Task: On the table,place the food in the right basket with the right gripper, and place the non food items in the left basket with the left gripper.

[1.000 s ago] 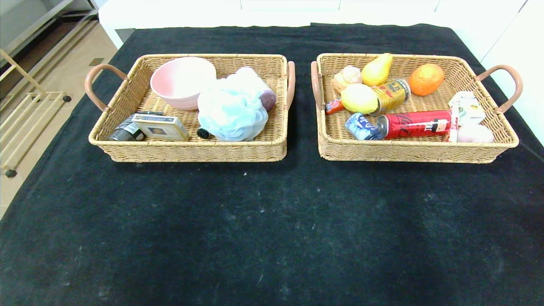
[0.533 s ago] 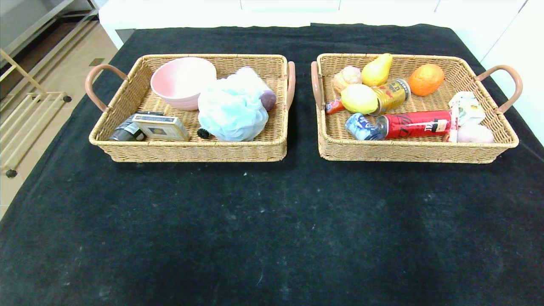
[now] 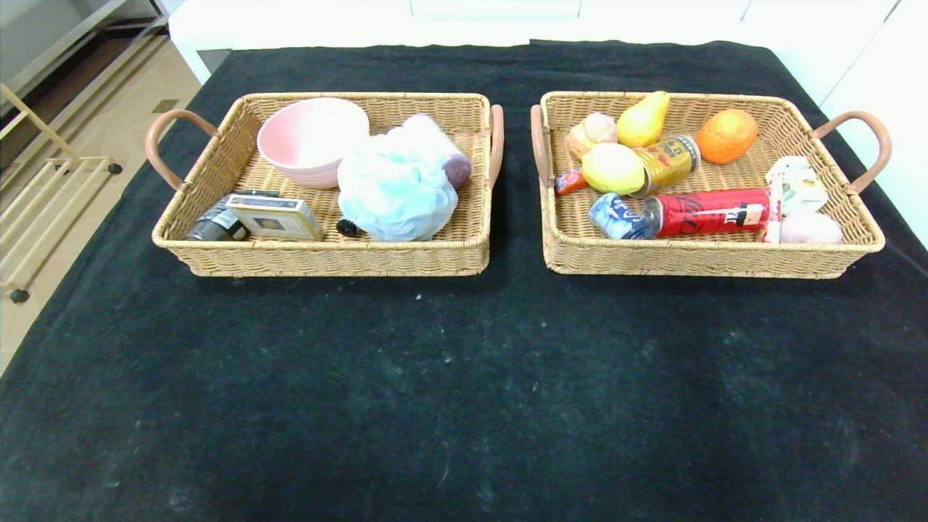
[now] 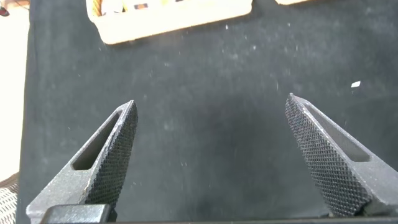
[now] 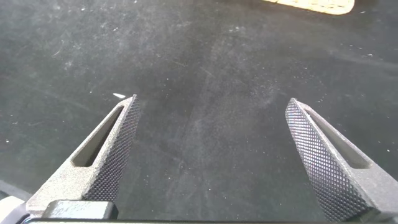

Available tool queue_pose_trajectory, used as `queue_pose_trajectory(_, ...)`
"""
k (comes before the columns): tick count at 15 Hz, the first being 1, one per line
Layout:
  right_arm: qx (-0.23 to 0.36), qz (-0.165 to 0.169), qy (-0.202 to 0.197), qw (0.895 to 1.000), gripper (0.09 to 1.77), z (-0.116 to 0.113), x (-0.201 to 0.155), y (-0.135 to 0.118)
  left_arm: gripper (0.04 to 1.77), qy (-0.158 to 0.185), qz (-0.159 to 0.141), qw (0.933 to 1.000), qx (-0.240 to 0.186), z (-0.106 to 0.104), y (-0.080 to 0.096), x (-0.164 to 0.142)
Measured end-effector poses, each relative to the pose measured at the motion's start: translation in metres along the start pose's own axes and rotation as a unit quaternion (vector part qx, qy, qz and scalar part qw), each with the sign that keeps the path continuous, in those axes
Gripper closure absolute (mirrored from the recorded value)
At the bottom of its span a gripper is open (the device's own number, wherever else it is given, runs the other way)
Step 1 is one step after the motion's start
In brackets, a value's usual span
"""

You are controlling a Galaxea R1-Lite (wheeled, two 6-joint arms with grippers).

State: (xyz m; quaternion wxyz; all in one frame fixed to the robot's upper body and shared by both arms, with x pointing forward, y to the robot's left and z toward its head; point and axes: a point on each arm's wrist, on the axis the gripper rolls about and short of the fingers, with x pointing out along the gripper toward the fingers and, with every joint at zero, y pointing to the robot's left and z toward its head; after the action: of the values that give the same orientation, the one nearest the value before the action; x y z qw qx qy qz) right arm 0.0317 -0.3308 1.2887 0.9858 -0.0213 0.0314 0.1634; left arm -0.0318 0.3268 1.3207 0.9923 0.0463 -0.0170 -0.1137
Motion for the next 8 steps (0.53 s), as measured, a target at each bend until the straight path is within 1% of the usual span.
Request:
queue_pose_trajectory(2,-0.003,-0.010,-0.017,1.000,0.15,-0.004,-0.005,0.002,0.09,-0.003,0.001,1.0000,0.000,-0.014,-0.001,0.000)
queue_pose_trajectory(3,-0.001,-0.016,-0.027,1.000,0.15,-0.006,-0.008,0.003,0.09,-0.012,0.002,0.9999,0.002,-0.019,-0.001,0.001)
queue_pose_trajectory(4,-0.001,-0.022,-0.038,0.999,0.15,-0.008,-0.012,0.004,0.09,-0.022,0.008,0.9997,0.004,-0.023,0.000,0.003)
queue_pose_trajectory(6,-0.005,-0.029,-0.058,0.998,0.15,-0.011,-0.018,0.006,0.09,-0.048,0.036,0.9981,0.007,-0.029,0.003,0.012)
queue_pose_trajectory(7,-0.006,-0.034,-0.066,0.997,0.15,-0.014,-0.021,0.007,0.09,-0.055,0.043,0.9975,0.009,-0.032,0.004,0.017)
queue_pose_trajectory(8,-0.003,-0.046,-0.072,0.996,0.15,-0.015,-0.023,0.007,0.09,-0.060,0.046,0.9971,0.010,-0.035,0.005,0.021)
